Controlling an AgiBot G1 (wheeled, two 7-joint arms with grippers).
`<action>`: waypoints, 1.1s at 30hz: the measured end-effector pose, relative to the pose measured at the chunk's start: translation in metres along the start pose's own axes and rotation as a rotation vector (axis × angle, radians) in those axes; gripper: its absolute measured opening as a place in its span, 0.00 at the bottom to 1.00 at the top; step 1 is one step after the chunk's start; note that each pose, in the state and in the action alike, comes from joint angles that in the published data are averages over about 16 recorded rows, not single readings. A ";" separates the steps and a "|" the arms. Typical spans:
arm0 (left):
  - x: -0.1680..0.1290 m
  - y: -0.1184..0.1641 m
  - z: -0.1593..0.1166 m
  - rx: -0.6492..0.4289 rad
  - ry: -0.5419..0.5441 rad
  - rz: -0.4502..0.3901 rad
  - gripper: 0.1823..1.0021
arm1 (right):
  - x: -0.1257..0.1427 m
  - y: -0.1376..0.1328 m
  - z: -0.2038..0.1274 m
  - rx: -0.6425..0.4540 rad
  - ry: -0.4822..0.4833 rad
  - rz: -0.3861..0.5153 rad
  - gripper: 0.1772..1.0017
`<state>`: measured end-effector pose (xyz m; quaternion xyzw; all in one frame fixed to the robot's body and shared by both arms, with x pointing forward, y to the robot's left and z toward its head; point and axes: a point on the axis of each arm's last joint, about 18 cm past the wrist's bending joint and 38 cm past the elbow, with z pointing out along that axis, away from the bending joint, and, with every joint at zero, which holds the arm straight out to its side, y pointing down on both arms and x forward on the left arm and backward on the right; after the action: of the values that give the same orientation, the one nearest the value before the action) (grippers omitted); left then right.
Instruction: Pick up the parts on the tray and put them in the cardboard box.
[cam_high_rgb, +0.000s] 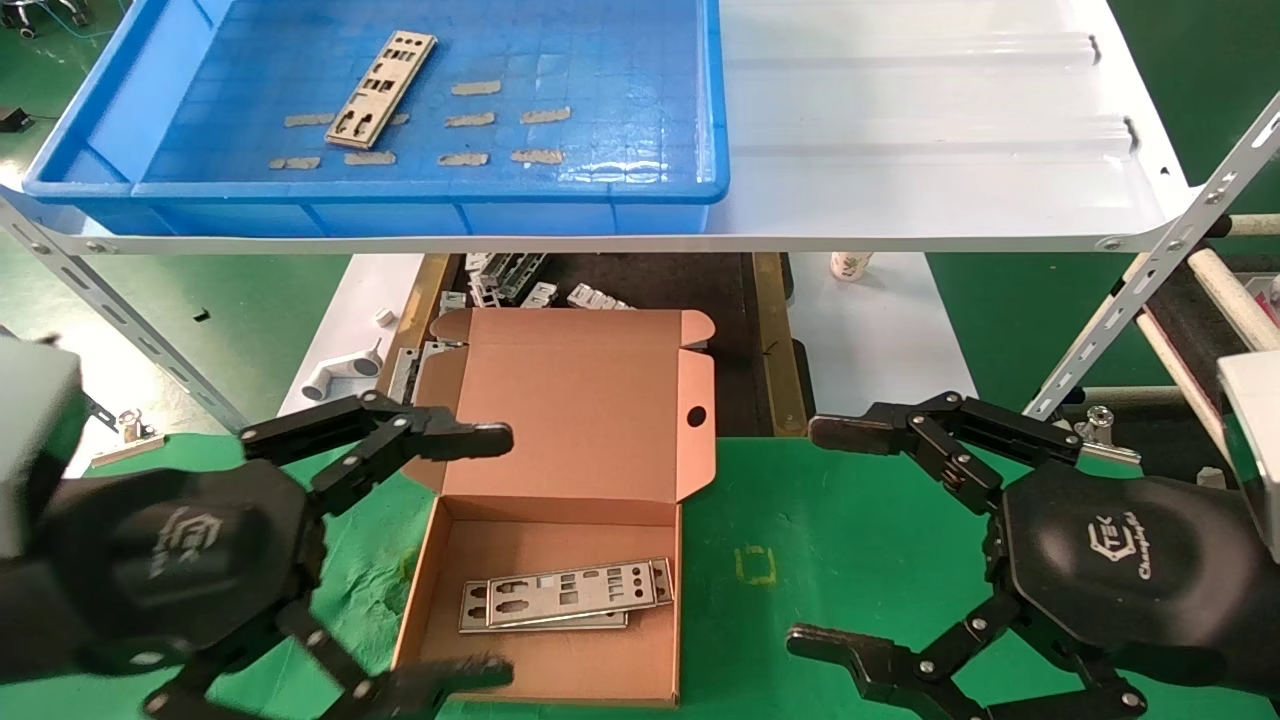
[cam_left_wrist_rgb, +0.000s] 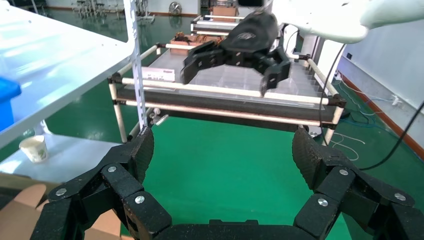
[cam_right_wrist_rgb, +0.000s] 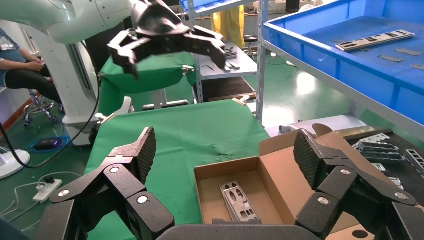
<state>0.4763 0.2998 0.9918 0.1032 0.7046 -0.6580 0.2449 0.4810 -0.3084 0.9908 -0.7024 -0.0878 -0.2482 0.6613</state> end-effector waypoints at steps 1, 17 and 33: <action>0.001 -0.001 0.000 0.001 0.002 0.000 1.00 | 0.000 0.000 0.000 0.000 0.000 0.000 0.99; 0.003 -0.003 -0.001 0.003 0.002 -0.001 1.00 | 0.000 0.000 0.000 0.000 0.000 0.000 1.00; 0.001 -0.001 -0.001 0.000 0.000 -0.003 1.00 | 0.000 0.000 0.000 0.000 0.000 0.000 1.00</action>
<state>0.4749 0.3001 0.9922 0.1019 0.7045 -0.6586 0.2440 0.4810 -0.3084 0.9907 -0.7024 -0.0877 -0.2482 0.6614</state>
